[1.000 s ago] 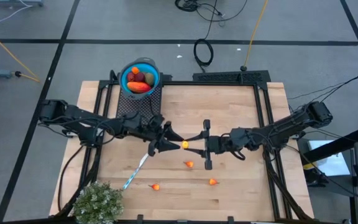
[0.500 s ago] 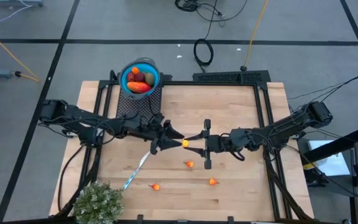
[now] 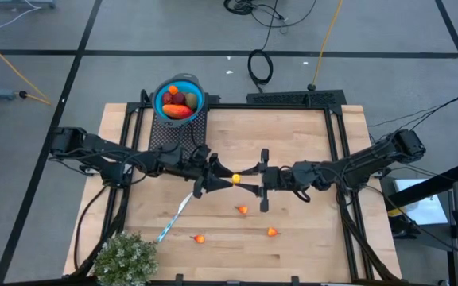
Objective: Pick & Place Fruit
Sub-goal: Put the orange pear into the blue strainer bowl on the shelf
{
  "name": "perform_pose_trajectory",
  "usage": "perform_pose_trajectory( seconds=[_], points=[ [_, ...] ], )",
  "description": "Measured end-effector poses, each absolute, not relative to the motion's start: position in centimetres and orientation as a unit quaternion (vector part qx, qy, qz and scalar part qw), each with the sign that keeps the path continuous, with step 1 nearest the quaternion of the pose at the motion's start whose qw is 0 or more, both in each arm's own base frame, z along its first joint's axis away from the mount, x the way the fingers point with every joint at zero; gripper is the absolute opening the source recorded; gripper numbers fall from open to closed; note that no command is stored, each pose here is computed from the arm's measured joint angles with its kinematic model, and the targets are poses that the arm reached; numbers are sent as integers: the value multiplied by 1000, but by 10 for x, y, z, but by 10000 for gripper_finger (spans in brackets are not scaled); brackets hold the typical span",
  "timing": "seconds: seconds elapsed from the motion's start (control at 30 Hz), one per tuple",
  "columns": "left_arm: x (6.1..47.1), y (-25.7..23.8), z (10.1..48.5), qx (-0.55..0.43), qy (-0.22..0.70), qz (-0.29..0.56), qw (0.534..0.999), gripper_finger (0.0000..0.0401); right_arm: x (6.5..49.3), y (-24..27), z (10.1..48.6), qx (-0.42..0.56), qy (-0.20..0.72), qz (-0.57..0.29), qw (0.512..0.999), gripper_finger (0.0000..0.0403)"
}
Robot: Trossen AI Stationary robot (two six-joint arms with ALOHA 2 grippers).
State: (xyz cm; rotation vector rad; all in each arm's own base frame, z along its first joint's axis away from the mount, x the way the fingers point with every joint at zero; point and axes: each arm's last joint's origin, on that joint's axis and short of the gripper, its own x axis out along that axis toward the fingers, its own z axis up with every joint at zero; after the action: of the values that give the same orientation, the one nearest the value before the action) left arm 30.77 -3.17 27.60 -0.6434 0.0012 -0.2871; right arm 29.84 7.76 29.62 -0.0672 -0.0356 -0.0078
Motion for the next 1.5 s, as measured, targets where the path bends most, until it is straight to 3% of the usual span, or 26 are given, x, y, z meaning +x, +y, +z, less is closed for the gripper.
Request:
perform_pose_trajectory(
  seconds=[1.13, 1.5],
  points=[
    [309, -24, 274, -323, 1, -103, 941, 236, 302, 72, 292, -17, -6, -15, 1000, 123],
    [309, -24, 274, -317, 0, -106, 942, 139, 302, 72, 291, -18, -2, -17, 1000, 123]
  ],
)
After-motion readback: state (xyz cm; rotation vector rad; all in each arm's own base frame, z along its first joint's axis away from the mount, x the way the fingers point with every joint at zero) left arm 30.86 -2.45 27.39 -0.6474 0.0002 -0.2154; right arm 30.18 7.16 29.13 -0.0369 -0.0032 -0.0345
